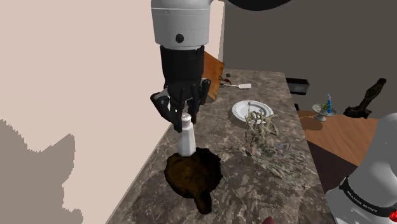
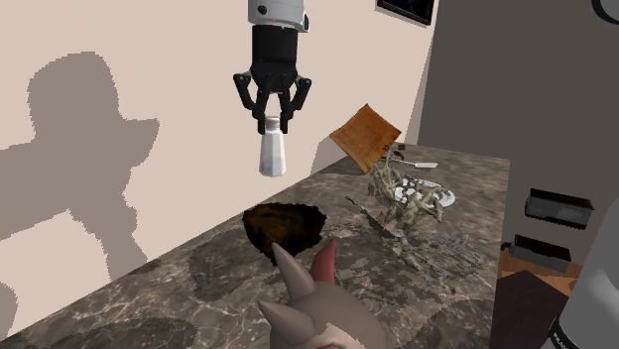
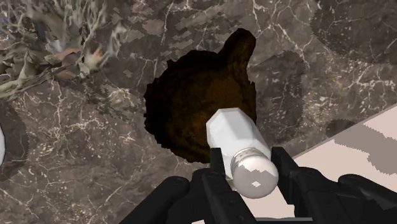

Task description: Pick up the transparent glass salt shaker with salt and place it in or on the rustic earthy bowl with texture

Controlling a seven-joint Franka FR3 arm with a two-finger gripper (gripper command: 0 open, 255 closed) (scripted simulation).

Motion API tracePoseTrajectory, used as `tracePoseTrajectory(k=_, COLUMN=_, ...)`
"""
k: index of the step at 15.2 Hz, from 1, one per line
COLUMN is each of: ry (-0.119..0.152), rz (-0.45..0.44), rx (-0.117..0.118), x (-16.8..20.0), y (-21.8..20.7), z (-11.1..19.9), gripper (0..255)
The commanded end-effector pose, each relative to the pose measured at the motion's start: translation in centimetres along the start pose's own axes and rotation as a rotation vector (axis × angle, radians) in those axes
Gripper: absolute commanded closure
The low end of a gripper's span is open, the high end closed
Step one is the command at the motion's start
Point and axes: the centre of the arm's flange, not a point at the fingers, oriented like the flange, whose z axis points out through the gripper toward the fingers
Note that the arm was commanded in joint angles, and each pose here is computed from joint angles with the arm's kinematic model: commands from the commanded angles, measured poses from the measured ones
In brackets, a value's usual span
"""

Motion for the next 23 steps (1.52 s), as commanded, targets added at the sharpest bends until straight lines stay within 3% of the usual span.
tracePoseTrajectory(k=1, ry=0.000, rz=0.001, rx=0.000, x=-0.1, y=0.2, z=0.9, gripper=255)
tracePoseTrajectory(k=16, ry=0.000, rz=0.001, rx=0.000, x=-0.2, y=0.8, z=8.8, gripper=255)
tracePoseTrajectory(k=23, ry=0.000, rz=0.001, rx=0.000, x=-0.2, y=0.8, z=9.1, gripper=255)
